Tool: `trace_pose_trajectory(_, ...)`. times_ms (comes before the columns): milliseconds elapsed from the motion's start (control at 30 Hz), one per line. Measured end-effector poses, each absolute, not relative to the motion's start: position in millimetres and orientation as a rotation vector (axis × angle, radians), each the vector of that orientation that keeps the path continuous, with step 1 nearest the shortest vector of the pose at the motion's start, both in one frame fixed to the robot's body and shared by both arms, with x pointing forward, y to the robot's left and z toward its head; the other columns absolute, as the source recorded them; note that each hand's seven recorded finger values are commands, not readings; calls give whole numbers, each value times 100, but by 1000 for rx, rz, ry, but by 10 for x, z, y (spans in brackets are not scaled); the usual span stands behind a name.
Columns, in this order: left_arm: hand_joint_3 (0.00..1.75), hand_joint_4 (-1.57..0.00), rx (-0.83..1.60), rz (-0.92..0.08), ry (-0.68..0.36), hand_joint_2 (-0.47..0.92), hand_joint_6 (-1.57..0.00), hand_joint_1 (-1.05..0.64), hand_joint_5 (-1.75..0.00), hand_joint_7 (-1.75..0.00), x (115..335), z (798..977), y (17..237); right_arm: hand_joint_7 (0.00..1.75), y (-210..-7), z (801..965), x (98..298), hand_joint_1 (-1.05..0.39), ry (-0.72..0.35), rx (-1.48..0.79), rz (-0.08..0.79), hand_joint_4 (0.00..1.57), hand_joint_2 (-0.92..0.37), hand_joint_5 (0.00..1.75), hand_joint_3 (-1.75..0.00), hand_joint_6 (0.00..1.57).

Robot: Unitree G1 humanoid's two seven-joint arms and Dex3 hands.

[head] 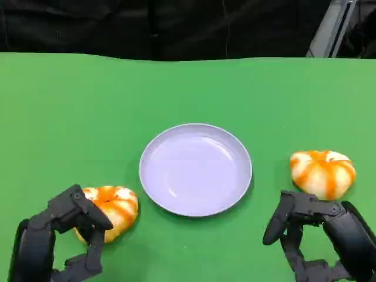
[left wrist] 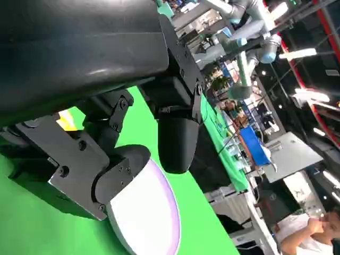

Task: Grasp the bread from the table and place it into the plate.

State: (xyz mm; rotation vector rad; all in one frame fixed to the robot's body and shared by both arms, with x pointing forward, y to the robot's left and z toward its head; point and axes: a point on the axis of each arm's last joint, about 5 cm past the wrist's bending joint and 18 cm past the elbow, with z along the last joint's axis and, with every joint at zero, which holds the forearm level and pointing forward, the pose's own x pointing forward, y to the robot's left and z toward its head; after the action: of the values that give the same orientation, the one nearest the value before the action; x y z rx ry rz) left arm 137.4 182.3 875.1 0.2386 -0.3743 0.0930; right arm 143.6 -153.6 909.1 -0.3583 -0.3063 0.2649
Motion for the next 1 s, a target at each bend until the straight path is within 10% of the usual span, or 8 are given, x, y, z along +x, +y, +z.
trace_pose_trajectory(800, 123, -83, 238, 93, -375, 47, -76, 0, -172, -155, 1375, 8752, 1823, 132, -1536, 9091, 1436, 12, -306, -357, 265, 84, -31, 165, -144, 81)
trace_pose_trajectory(1000, 91, -65, 220, 98, -393, 56, -67, -4, -110, -69, 1381, 8747, 1826, 132, -1536, 9091, 1436, 12, -306, -358, 265, 85, -31, 166, -144, 81)
